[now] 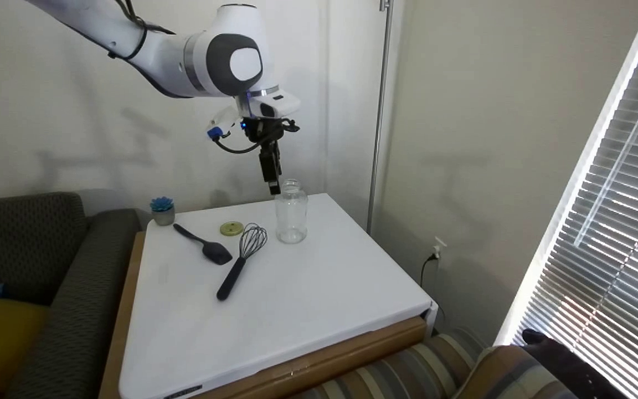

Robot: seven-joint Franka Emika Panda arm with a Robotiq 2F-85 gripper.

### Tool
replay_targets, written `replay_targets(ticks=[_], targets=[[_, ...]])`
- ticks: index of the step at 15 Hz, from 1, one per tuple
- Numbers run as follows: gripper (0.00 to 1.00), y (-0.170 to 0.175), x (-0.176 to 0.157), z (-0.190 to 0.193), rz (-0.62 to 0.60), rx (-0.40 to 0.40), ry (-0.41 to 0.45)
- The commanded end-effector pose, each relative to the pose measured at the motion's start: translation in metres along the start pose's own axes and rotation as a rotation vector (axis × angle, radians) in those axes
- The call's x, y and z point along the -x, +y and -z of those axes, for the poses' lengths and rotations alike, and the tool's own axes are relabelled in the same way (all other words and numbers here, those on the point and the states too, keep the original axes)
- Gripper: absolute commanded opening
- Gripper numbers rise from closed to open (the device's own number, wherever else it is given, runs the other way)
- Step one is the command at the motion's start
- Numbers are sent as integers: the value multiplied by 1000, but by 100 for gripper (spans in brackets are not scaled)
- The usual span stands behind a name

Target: Move the bottle backwards

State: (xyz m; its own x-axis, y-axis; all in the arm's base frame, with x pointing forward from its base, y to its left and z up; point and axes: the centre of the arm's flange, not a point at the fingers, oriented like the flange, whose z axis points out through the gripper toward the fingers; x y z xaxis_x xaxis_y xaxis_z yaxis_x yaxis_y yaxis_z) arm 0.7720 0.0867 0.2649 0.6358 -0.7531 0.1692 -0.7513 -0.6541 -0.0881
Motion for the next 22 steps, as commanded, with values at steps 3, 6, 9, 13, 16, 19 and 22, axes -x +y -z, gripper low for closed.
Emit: replay_targets(ticks=[3, 6, 9, 13, 16, 19, 22], targets=[[100, -4, -7, 18, 19, 43, -63], [100, -5, -15, 38, 40, 56, -100], [100, -11, -7, 26, 19, 58, -76], [100, -36, -4, 2, 2, 66, -50], [100, -51, -8, -5, -13, 60, -19], [100, -60, -15, -2, -27, 32, 19], [100, -63, -24, 0, -54, 32, 48]])
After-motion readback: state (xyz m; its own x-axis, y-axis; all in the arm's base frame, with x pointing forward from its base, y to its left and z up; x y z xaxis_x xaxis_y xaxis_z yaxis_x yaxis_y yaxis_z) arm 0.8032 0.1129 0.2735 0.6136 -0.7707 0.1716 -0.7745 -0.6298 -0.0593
